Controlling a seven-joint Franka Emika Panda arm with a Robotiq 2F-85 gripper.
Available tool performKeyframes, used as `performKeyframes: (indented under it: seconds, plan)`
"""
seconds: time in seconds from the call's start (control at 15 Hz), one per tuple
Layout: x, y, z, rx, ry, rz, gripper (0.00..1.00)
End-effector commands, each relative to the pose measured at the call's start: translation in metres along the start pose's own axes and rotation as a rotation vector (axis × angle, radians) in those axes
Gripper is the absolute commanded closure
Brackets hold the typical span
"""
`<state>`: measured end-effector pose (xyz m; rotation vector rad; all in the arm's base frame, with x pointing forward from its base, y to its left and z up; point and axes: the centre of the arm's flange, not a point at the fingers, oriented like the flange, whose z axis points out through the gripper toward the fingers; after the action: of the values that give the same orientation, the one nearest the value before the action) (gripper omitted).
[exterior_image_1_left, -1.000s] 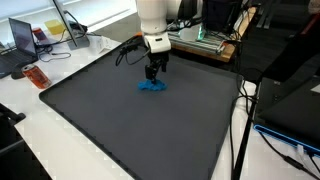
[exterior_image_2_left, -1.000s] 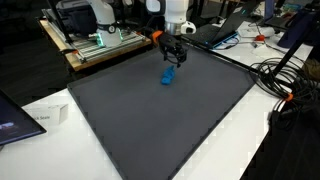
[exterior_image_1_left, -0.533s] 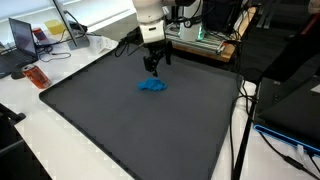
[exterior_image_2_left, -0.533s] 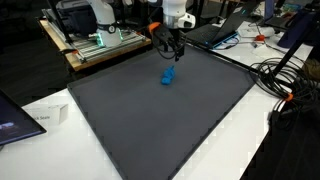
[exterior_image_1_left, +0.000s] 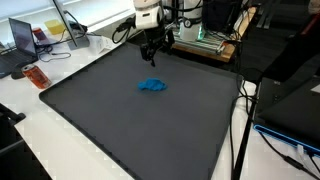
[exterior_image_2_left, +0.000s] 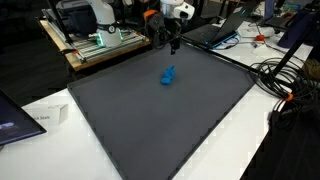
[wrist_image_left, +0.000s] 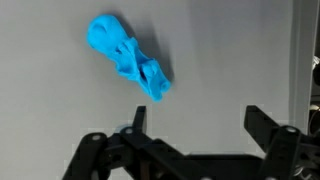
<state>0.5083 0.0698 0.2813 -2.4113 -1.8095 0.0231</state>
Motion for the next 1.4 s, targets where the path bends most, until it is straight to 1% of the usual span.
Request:
performKeyframes:
  seconds: [0.0,0.2,0.27,0.33,0.47,0.67,0.73,0.8,1.0,1.13,1.33]
  plan:
    - [-0.001,-0.018,-0.014,-0.006,-0.021,0.112,0.00]
    - [0.007,-0.027,-0.014,-0.029,-0.046,0.213,0.00]
    - [0.012,-0.030,-0.015,-0.067,-0.056,0.229,0.00]
    - [0.008,-0.014,-0.009,-0.024,-0.026,0.184,0.00]
    - [0.014,-0.019,-0.010,-0.038,-0.038,0.209,0.00]
    - [0.014,-0.021,-0.011,-0.042,-0.040,0.218,0.00]
    - [0.022,-0.017,-0.013,-0.094,0.036,0.174,0.00]
    - [0.026,-0.015,-0.014,-0.126,0.060,0.177,0.00]
    - [0.029,-0.024,-0.011,-0.235,0.174,0.201,0.00]
    - [0.029,-0.034,0.000,-0.271,0.231,0.229,0.00]
    - [0.028,-0.051,0.017,-0.315,0.289,0.261,0.00]
